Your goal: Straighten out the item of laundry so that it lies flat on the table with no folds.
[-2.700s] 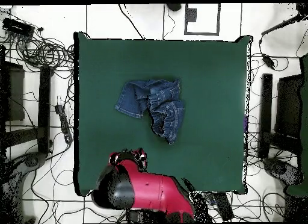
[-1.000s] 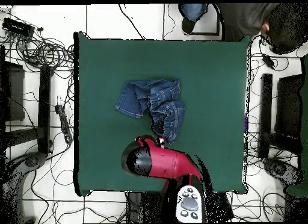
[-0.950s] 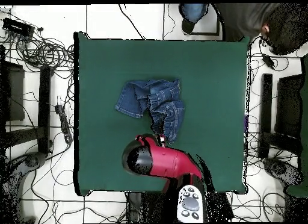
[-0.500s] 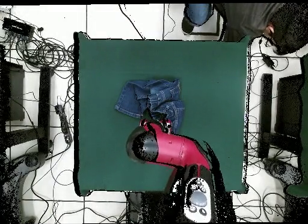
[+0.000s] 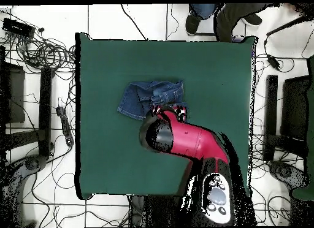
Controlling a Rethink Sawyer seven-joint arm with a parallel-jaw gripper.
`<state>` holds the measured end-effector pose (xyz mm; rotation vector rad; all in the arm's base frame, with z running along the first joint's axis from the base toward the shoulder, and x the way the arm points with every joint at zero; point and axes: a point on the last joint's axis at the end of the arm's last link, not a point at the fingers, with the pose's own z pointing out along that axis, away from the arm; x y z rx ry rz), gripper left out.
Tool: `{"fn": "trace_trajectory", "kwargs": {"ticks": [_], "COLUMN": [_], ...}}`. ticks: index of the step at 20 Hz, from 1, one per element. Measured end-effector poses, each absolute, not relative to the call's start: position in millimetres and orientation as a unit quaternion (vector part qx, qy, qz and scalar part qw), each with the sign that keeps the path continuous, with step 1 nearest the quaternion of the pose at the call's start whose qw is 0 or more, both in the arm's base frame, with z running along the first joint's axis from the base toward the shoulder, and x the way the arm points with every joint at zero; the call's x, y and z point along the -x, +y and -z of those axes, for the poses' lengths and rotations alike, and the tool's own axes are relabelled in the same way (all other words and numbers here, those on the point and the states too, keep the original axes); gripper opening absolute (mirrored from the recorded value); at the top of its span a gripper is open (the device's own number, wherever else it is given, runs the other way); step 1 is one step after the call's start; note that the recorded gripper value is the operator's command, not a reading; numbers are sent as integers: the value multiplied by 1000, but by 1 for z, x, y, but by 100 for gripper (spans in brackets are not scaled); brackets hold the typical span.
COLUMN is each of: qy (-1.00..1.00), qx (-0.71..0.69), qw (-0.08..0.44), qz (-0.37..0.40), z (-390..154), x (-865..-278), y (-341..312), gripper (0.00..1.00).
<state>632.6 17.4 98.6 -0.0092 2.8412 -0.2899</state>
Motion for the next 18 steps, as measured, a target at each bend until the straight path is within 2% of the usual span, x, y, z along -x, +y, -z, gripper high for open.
{"fn": "trace_trajectory", "kwargs": {"ticks": [5,18], "qy": [984,990], "qx": [-6,-9], "qw": [147,103], "qz": [104,98], "z": [-94,-55], "x": [-644,-616], "y": [1,0], "gripper": [100,100]}}
